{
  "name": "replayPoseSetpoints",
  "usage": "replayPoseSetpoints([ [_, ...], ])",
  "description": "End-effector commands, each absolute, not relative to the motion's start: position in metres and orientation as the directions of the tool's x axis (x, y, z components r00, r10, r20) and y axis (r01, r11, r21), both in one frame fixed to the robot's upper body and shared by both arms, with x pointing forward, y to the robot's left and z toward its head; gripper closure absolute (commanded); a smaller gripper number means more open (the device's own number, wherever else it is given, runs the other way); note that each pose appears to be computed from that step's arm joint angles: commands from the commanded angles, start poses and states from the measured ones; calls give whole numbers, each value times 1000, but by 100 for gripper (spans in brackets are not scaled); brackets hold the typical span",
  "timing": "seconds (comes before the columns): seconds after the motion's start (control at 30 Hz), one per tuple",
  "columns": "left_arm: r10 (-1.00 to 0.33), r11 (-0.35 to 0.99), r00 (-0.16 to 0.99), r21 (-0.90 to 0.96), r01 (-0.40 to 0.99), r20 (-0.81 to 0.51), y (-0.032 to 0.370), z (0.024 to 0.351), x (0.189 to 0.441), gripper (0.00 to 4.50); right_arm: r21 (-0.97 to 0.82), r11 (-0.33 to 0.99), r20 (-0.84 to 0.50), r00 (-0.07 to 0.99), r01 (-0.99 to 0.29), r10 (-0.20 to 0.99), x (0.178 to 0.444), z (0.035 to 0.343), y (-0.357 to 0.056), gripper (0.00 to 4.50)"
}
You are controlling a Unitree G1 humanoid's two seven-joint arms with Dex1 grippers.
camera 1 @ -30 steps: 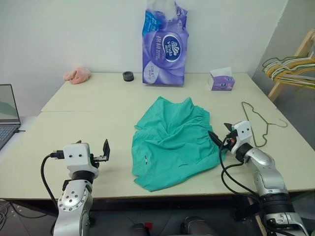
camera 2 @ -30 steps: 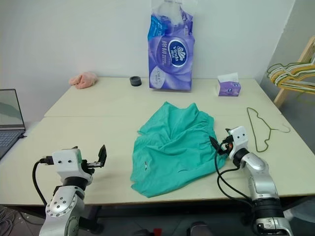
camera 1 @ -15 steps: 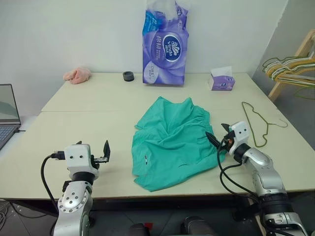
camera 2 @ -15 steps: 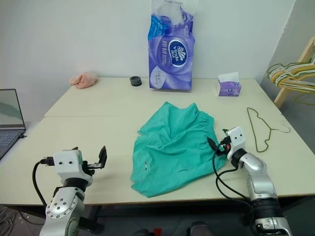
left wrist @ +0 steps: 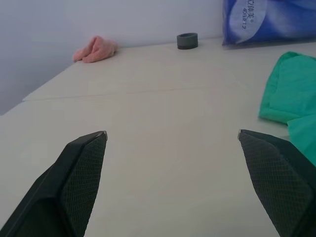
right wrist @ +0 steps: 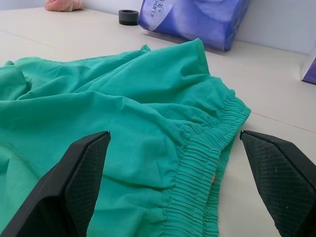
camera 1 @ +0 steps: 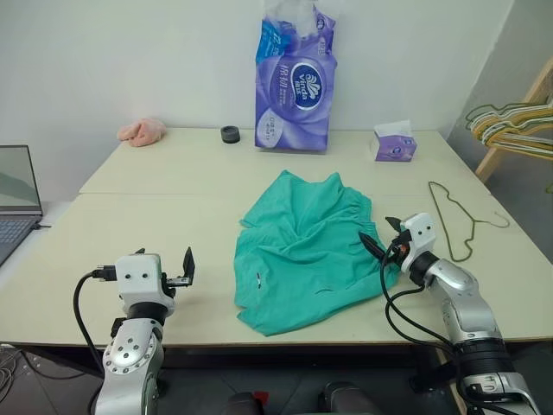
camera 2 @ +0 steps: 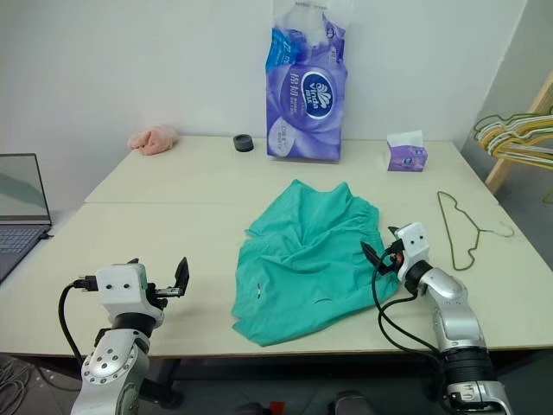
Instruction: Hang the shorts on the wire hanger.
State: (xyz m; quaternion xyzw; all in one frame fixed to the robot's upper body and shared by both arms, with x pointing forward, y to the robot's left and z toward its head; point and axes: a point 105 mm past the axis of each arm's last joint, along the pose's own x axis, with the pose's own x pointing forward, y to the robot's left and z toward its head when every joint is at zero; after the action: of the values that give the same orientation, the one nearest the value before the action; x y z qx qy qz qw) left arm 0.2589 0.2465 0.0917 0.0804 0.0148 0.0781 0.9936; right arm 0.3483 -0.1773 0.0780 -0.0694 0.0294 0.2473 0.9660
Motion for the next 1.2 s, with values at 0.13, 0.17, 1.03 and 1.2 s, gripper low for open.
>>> replayPoseSetpoints([
  [0.13,131,973,991,185,-136,38,242,107,261,0,-164,860,-29,874,-483,485,352,97,-173,1],
  [0.17,127,973,991,187,-132,40,242,107,261,0,-165,860,-29,874,-483,485,352,97,-173,1],
  [1.03,-812,384,370,64,921,-451,122,71,218,0,-114,139,-447,175,-984,877,239,118,-142,1],
  [1.2,-779,439,423,78,895,-463,124,62,229,0,-130,160,-450,202,-978,870,238,110,-148,1],
])
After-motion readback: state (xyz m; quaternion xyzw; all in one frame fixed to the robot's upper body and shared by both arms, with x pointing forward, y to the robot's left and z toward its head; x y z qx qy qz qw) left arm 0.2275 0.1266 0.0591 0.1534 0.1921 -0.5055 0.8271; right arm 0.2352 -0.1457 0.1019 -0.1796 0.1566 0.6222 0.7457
